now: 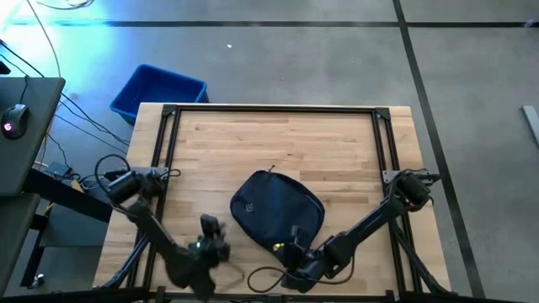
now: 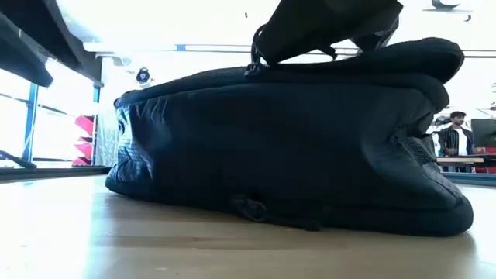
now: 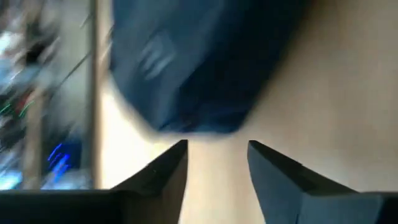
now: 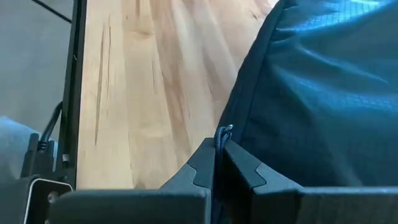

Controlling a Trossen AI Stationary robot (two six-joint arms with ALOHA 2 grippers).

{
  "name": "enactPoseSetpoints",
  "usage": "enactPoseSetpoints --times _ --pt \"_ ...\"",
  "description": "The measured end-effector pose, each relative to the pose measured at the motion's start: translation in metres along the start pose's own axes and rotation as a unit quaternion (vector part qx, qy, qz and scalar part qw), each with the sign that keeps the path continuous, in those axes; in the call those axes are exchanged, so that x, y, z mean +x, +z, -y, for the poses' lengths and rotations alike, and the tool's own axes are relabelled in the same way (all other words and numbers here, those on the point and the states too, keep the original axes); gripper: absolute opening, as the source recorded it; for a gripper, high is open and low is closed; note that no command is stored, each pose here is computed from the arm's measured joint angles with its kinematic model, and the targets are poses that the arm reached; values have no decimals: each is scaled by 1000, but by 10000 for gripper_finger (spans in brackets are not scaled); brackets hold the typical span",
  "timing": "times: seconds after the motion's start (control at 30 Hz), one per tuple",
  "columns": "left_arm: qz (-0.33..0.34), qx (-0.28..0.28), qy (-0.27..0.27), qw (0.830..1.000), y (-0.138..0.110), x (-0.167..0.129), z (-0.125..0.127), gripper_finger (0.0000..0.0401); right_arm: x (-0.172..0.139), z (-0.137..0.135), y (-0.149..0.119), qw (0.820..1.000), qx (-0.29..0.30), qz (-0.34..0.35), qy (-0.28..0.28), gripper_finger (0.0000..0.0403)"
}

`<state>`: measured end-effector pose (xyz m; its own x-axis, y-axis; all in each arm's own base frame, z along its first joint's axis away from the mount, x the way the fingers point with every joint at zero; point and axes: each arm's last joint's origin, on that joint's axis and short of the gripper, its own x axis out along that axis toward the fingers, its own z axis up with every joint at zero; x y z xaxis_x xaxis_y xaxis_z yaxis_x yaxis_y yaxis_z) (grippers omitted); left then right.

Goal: Unpack backpack
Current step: Close the black backpack

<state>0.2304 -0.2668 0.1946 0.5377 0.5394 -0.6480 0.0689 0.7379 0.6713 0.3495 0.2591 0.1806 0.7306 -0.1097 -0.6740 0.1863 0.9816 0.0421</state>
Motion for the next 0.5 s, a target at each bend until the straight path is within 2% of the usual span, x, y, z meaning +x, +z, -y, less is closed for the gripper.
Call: enactPoseSetpoints --times 0.1,0.2,0.37,0.5 --pt "103 12 -39 994 19 -8 19 168 0 -3 2 1000 -7 7 17 0" --pt "162 13 -37 986 40 4 26 170 -2 -7 3 999 -4 9 37 0" --pt "193 50 -1 980 66 34 22 170 -7 -14 -1 999 -2 15 50 0" --pt "188 70 -39 979 77 58 15 170 -11 -19 -5 998 1 16 54 0"
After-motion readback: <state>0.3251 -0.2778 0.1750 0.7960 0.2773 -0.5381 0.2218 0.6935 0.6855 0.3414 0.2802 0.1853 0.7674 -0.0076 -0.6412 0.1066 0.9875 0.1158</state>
